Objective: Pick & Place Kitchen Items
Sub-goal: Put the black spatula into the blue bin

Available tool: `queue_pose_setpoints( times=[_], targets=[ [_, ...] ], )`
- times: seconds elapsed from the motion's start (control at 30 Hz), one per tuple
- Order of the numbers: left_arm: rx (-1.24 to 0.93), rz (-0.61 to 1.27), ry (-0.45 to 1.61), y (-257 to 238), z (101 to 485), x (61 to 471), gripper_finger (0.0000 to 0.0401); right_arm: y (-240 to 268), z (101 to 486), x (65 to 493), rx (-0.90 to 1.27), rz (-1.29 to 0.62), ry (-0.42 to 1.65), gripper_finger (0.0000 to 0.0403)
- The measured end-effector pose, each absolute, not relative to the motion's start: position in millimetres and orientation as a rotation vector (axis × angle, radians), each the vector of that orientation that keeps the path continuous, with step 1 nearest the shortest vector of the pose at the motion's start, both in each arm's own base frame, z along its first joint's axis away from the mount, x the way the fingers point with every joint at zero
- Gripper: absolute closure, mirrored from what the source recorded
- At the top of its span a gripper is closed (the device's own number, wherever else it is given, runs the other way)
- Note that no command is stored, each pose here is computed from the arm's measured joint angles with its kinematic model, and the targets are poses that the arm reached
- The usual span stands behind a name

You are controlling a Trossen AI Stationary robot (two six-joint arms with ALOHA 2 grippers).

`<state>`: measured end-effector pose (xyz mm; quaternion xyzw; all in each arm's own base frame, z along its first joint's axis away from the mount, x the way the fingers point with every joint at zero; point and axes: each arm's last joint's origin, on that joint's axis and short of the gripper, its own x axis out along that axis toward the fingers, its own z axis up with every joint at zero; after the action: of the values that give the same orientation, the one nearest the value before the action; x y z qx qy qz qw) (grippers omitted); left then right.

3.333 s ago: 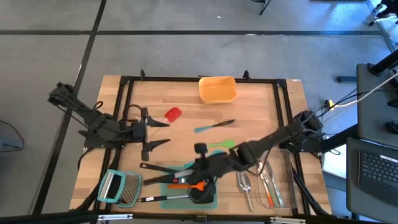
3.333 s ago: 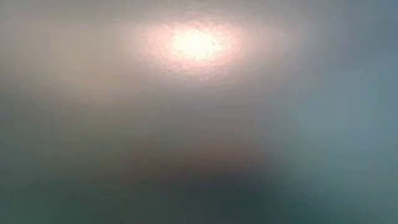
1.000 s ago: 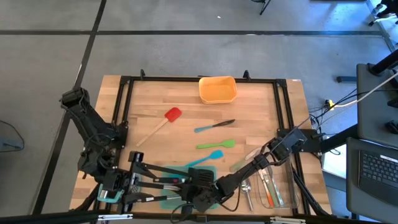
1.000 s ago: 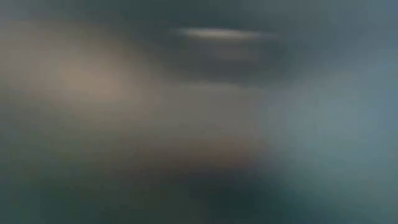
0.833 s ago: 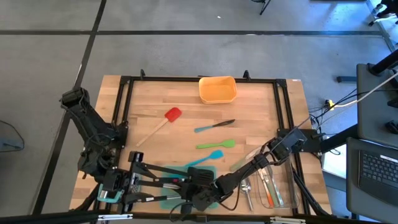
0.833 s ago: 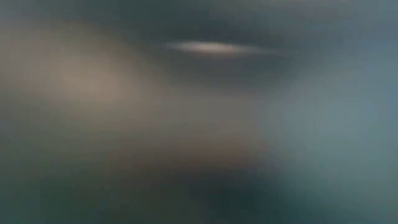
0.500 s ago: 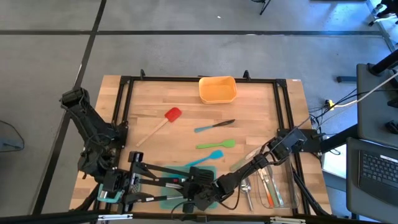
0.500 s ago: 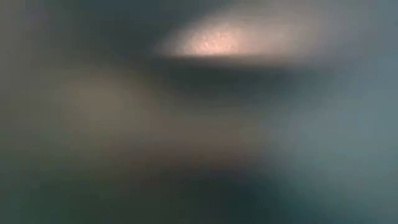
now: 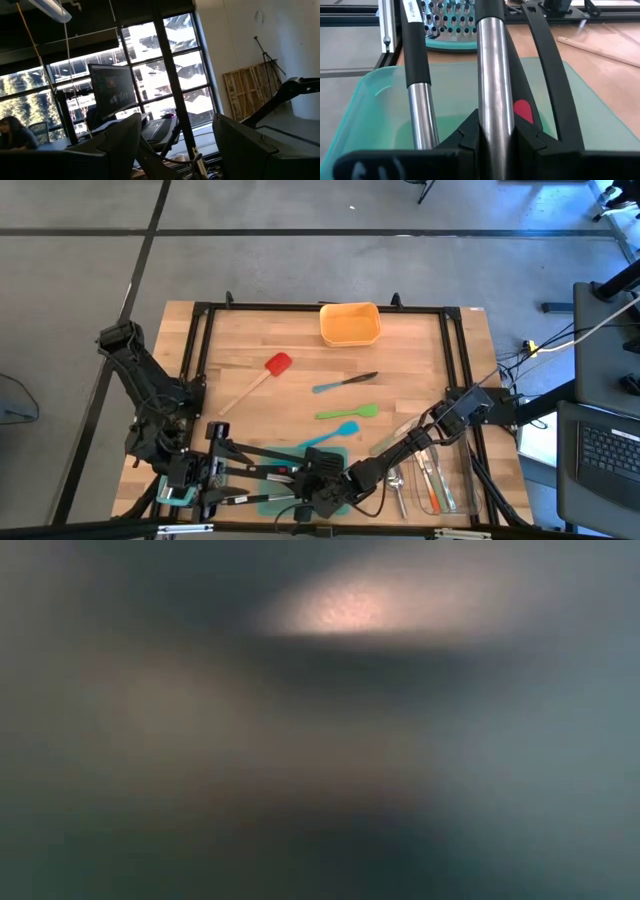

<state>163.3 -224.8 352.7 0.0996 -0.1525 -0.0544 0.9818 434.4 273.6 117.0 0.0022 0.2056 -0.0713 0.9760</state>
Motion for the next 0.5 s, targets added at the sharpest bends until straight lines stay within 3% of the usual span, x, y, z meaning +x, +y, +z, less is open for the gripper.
queue_pose_setpoints(
  times=[0.17,0.5],
  targets=[
    [0.200,-0.110,-0.307,-224.8,352.7,163.3,0.0159,273.0,116.4,433.9,0.004,-0.156,0.419,0.0317],
    [0.217,-0.098,-0.303,-224.6,352.6,163.4,0.0159,273.9,115.8,434.1,-0.006,-0.110,0.437,0.0317]
  ],
)
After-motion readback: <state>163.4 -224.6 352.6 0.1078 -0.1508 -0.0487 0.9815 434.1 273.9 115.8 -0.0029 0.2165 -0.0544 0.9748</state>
